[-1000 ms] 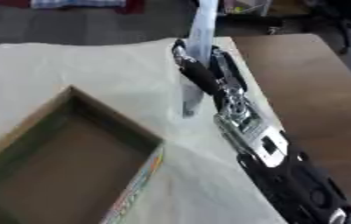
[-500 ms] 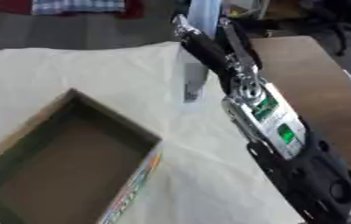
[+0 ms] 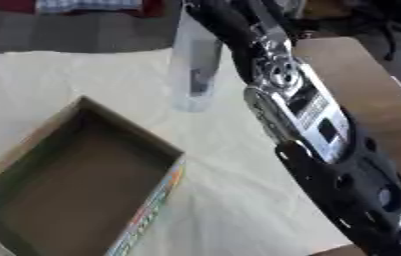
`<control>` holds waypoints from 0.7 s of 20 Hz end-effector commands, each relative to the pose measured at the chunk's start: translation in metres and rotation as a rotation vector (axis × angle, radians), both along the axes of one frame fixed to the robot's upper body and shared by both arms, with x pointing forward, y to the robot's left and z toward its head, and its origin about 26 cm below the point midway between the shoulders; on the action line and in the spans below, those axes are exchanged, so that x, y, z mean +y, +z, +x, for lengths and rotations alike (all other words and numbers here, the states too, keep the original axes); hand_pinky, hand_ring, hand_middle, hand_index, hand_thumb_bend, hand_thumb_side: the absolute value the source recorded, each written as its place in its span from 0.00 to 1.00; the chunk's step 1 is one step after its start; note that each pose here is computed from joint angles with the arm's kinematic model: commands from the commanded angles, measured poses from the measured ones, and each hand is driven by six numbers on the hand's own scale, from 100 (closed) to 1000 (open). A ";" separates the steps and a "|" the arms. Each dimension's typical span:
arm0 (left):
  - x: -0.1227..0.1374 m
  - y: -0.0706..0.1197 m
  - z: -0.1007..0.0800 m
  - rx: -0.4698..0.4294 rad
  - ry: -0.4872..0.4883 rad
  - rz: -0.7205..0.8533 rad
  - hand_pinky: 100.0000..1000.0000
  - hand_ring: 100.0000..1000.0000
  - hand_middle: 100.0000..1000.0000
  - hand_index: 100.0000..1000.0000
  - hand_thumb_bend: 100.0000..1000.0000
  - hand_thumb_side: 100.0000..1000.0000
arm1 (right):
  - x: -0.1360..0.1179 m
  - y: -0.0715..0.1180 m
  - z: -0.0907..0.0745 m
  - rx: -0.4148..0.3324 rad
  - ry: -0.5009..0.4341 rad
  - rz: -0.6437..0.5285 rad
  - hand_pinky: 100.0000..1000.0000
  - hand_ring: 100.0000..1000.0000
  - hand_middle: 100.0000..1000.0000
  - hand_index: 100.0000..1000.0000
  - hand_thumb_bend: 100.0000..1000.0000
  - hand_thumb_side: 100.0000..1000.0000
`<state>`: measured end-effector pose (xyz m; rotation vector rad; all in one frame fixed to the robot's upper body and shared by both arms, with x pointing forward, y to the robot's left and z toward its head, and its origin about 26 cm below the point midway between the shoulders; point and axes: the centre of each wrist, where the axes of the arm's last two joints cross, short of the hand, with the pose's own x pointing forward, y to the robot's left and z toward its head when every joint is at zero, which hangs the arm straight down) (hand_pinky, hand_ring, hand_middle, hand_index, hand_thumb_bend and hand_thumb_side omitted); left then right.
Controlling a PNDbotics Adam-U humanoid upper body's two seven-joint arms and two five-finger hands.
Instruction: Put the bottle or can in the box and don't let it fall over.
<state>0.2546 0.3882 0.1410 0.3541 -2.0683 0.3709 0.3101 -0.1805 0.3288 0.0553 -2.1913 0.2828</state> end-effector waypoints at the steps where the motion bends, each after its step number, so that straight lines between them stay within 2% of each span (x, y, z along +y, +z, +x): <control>1: 0.006 0.007 -0.002 -0.017 0.023 0.011 1.00 1.00 1.00 0.64 0.00 0.59 | 0.008 0.013 -0.012 -0.043 0.045 0.015 0.85 0.37 0.35 0.06 0.00 0.41; 7: 0.007 0.004 0.000 -0.014 0.033 -0.020 1.00 1.00 1.00 0.64 0.00 0.60 | 0.024 0.016 -0.018 -0.062 0.118 0.042 0.85 0.36 0.35 0.06 0.00 0.41; 14: 0.014 -0.004 0.002 0.000 0.059 -0.068 1.00 1.00 1.00 0.64 0.00 0.61 | 0.036 0.010 -0.015 -0.042 0.142 0.092 0.85 0.36 0.35 0.06 0.00 0.41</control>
